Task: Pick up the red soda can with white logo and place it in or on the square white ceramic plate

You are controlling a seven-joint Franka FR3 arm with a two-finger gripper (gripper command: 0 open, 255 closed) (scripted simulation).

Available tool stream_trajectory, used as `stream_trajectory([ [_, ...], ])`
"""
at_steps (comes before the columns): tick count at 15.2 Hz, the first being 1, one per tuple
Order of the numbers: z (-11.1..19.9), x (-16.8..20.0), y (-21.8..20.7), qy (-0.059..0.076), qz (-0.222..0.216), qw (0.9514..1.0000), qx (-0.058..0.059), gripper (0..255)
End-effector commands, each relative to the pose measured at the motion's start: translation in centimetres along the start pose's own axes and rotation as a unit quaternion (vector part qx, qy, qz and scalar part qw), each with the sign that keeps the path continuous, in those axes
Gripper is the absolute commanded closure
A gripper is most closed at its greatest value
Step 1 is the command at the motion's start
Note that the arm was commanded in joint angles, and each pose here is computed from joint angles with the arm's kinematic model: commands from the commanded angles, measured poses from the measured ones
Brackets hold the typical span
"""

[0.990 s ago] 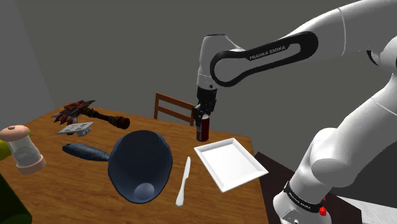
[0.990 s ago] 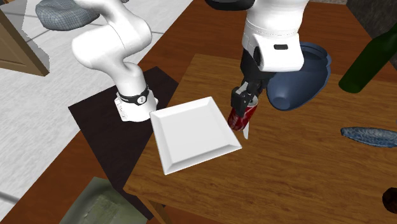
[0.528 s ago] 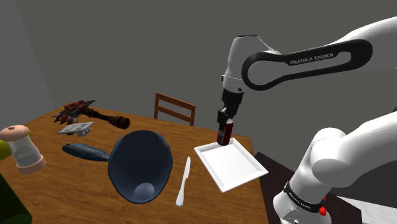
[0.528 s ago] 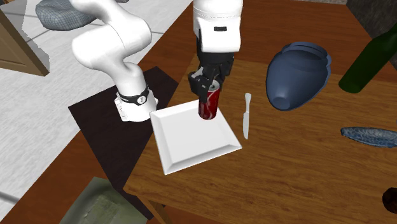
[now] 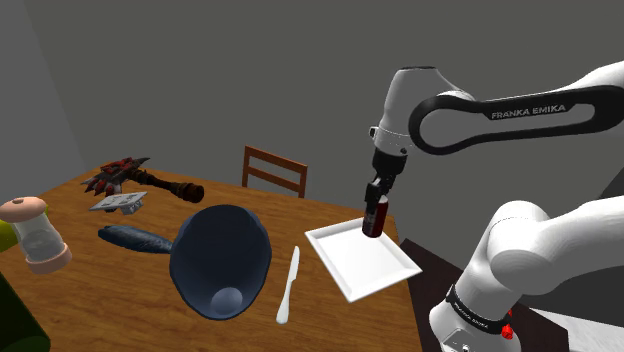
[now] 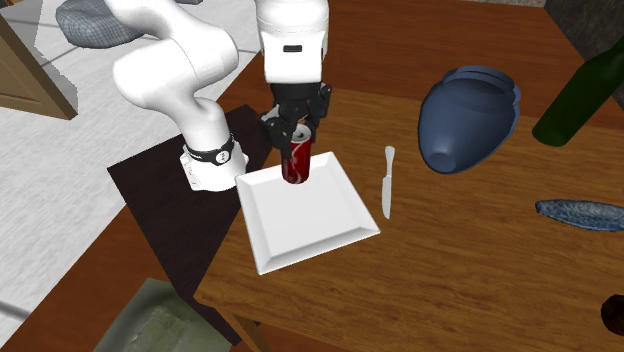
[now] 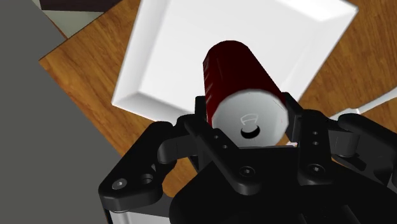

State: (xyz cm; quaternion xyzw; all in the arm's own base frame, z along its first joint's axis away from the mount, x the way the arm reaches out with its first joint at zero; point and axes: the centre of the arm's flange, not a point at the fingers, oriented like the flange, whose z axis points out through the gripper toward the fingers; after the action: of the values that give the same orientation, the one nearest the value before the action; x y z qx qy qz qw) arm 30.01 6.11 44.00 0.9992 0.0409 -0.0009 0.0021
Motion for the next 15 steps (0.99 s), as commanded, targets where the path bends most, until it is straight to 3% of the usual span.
stream_trajectory([
  [1,1.1,0.0,0.1,0.000,0.000,1.0000,0.000,255],
  [15,8.4,0.0,0.0,0.000,0.000,1.0000,0.000,255],
])
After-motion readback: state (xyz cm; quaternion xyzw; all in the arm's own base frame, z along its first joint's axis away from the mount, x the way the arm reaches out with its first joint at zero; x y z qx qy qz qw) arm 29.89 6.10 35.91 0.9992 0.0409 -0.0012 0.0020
